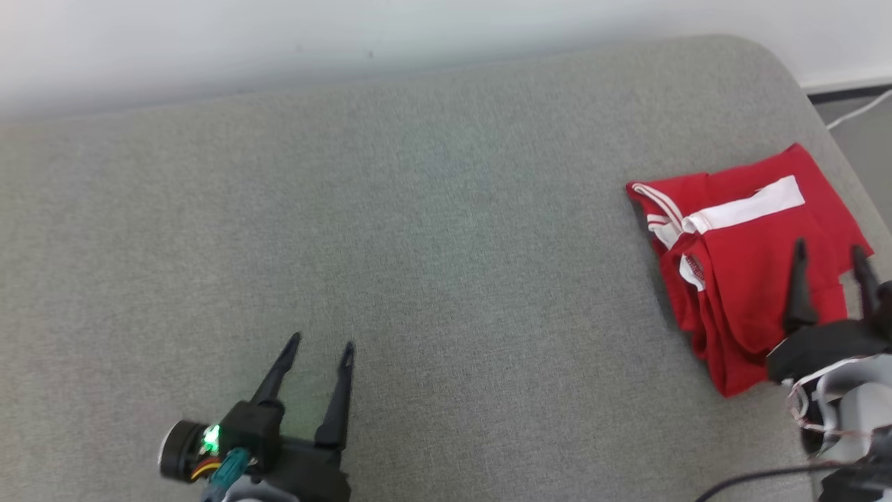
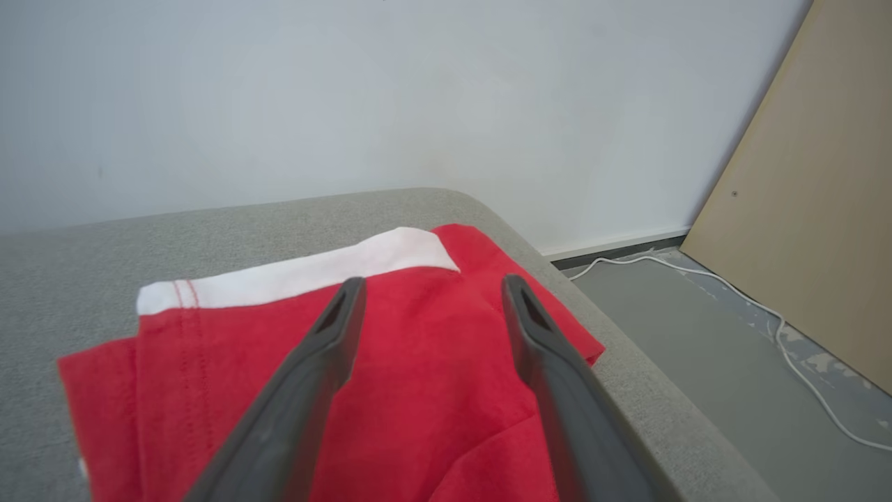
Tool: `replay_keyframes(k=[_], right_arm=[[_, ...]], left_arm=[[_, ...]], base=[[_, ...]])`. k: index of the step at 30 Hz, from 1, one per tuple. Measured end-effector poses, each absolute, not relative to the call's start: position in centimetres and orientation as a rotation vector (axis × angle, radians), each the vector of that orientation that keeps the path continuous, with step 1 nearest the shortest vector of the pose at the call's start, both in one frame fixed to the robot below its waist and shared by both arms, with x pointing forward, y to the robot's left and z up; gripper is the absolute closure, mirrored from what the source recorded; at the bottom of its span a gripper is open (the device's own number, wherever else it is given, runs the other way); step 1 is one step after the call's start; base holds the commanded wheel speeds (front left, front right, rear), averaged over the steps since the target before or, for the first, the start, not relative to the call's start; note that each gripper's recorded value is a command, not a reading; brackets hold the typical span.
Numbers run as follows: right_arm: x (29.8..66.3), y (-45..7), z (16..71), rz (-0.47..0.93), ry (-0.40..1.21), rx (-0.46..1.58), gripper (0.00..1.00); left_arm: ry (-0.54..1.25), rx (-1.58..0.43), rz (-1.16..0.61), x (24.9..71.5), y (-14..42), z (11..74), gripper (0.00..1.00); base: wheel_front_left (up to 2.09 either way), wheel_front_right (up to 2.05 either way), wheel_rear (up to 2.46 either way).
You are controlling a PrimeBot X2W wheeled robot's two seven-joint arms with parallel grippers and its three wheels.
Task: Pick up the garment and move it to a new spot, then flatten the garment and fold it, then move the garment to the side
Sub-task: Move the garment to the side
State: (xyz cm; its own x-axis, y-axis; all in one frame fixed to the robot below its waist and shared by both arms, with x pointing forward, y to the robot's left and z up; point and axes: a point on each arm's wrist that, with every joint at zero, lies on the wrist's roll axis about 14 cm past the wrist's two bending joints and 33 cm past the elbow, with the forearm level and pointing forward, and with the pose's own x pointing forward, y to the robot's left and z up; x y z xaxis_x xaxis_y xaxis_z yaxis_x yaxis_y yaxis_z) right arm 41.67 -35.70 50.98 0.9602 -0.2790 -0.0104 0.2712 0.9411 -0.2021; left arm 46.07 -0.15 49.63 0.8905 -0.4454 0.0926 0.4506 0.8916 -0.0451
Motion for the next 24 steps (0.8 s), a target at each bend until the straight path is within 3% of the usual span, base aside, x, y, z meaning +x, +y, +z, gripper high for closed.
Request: replay_keyframes(k=[14,24], right_arm=[[39.6,-24.3,52.7,-0.022,-0.096,-0.073,0.00],[38.7,-20.2,53.0,0.066,-0.125,-0.011,0.00]], left_arm=[[-0.090,-0.039,-0.182,43.1,9.1,50.9,0.00],[-0.109,-0.024,-0.055,41.0,13.7,51.7,0.00]], base=[[0.00,0.00,0.00],[0.00,0.00,0.00]])
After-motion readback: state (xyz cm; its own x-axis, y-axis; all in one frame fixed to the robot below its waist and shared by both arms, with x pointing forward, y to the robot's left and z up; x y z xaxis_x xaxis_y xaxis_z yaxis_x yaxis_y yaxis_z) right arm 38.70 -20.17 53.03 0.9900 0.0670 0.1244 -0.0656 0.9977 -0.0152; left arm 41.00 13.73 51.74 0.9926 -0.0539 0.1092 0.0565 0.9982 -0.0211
